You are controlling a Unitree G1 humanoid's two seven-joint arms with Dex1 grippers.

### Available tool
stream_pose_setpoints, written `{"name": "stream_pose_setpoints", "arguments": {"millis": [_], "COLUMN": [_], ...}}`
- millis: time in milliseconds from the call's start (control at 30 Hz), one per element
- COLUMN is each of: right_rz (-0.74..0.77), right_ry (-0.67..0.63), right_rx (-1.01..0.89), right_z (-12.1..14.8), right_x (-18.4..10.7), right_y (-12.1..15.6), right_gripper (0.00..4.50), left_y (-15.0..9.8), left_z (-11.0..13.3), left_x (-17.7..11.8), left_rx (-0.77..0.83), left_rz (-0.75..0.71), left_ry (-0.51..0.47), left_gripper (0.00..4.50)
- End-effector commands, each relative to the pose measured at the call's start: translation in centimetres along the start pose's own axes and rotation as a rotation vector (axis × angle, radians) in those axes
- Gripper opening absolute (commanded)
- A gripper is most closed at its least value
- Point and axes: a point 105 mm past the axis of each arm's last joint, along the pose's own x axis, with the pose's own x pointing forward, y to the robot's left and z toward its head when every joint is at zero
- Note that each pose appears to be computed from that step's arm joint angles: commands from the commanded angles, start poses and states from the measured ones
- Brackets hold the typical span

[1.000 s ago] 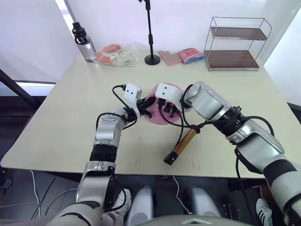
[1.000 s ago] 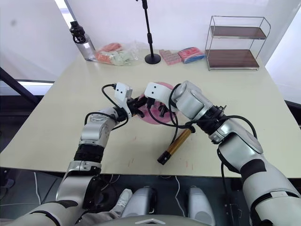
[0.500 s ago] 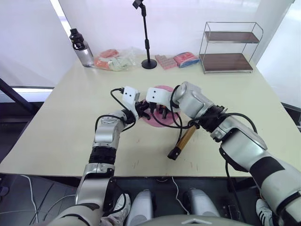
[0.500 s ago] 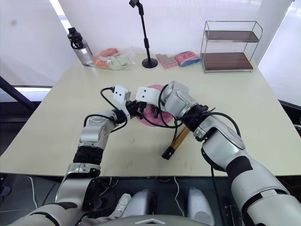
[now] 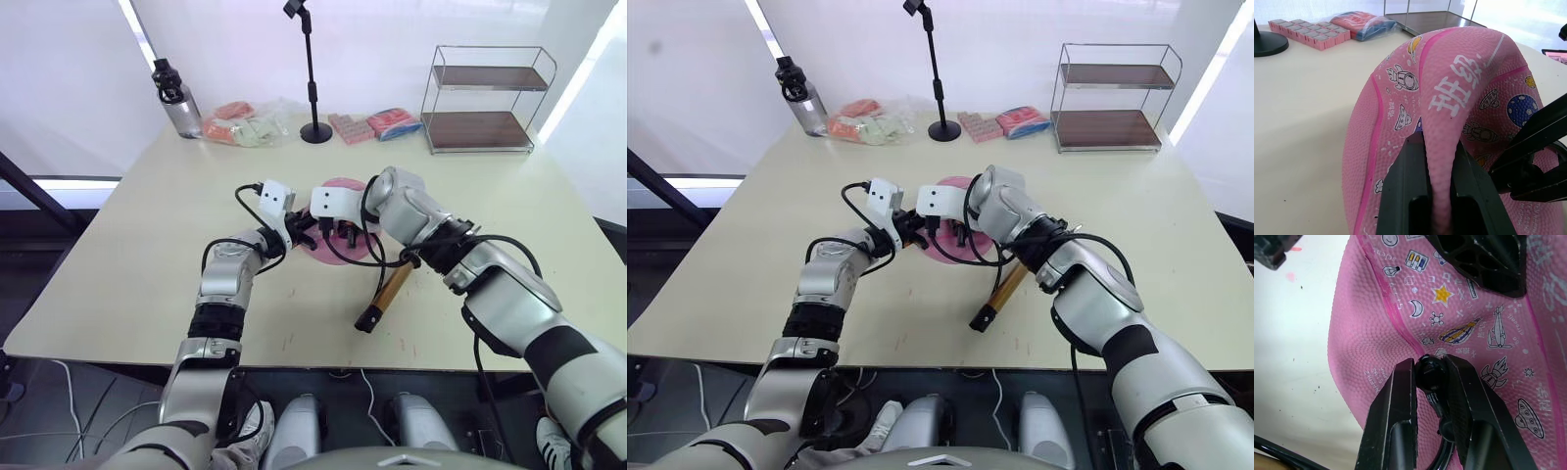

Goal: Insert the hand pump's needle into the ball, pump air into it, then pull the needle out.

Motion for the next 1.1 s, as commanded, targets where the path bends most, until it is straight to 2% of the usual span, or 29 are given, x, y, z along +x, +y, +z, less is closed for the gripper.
{"name": "stream_pose_setpoints", "arguments": {"millis": [33,1100], "right_rz": [0.053,0.091], "right_ry": [0.171,0.351], "right_rx": [0.055,-0.019], "right_z": [-5.3,-10.7], "right_x": [1.6,0.1], "right_y": [1.4,1.3], "right_gripper": [0.34,0.34], "left_y": [-0.9,-0.4], "left_z": [-3.6,-3.9], "left_x": [0.2,0.1], "left_rx": [-0.054,-0.036], "left_rz": [-0.033,-0.034], "left_ry": [0.111,0.130], "left_gripper": [0.00,0.00]}}
